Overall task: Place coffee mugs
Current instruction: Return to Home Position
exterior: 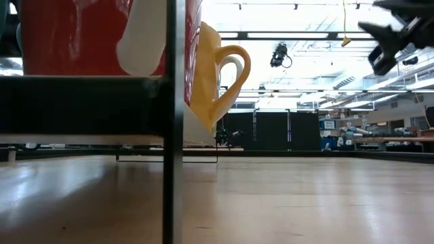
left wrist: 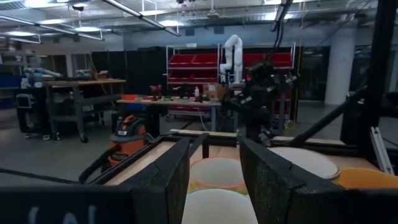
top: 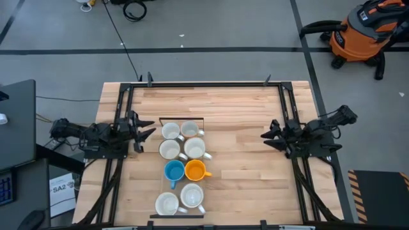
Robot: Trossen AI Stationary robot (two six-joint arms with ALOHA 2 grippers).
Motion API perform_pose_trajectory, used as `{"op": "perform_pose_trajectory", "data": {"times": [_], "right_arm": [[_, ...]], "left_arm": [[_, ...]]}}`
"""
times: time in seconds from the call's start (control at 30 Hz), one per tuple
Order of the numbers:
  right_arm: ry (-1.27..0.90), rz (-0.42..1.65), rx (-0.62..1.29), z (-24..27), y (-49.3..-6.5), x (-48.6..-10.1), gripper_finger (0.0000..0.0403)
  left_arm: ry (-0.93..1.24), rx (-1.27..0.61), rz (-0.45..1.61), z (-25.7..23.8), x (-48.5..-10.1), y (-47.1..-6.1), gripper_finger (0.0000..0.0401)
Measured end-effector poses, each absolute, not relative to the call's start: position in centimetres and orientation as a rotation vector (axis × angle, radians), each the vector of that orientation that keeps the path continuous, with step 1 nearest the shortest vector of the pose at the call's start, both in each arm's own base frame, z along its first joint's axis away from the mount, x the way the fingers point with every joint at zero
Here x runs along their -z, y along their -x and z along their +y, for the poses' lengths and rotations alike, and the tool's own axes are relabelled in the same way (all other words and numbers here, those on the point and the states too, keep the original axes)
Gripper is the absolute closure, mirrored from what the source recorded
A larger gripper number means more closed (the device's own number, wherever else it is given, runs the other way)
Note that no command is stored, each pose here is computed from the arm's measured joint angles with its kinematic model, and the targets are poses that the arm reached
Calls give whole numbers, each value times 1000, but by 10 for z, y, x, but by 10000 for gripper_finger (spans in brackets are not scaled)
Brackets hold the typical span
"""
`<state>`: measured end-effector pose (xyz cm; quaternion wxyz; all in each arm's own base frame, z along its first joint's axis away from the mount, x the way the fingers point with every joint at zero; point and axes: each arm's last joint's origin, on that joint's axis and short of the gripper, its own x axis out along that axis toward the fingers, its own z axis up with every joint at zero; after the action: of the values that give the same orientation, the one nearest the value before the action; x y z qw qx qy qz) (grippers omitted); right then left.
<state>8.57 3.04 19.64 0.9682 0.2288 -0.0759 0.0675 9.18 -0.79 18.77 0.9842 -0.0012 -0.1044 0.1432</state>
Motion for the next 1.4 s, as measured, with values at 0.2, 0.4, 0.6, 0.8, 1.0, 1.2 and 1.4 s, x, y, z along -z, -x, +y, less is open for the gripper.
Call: {"op": "perform_pose_trajectory", "data": {"times": [0.2,0.4,0.6,0.8,1.0,1.2,1.4], "right_arm": [[-440,-120,-49,25,-93,-178,239],[-334,-128,-19,15,-95,-178,239],[-217,-94,27,4,-97,-174,239],[-182,-21,56,-4,-98,-167,239],[-147,-3,79,-8,-99,-165,239],[-135,5,87,-9,-99,-165,239],[-138,6,87,-9,-99,-165,240]], "left_arm": [[-4,-278,-219,-5,-188,-92,252],[-10,-291,-221,-2,-188,-93,252],[-2,-299,-217,-1,-188,-93,252],[-4,-297,-172,-1,-183,-94,252],[23,-292,-95,-2,-175,-95,252],[-1,-240,-70,-3,-173,-96,252],[-56,-164,-54,-5,-171,-97,252]]}}
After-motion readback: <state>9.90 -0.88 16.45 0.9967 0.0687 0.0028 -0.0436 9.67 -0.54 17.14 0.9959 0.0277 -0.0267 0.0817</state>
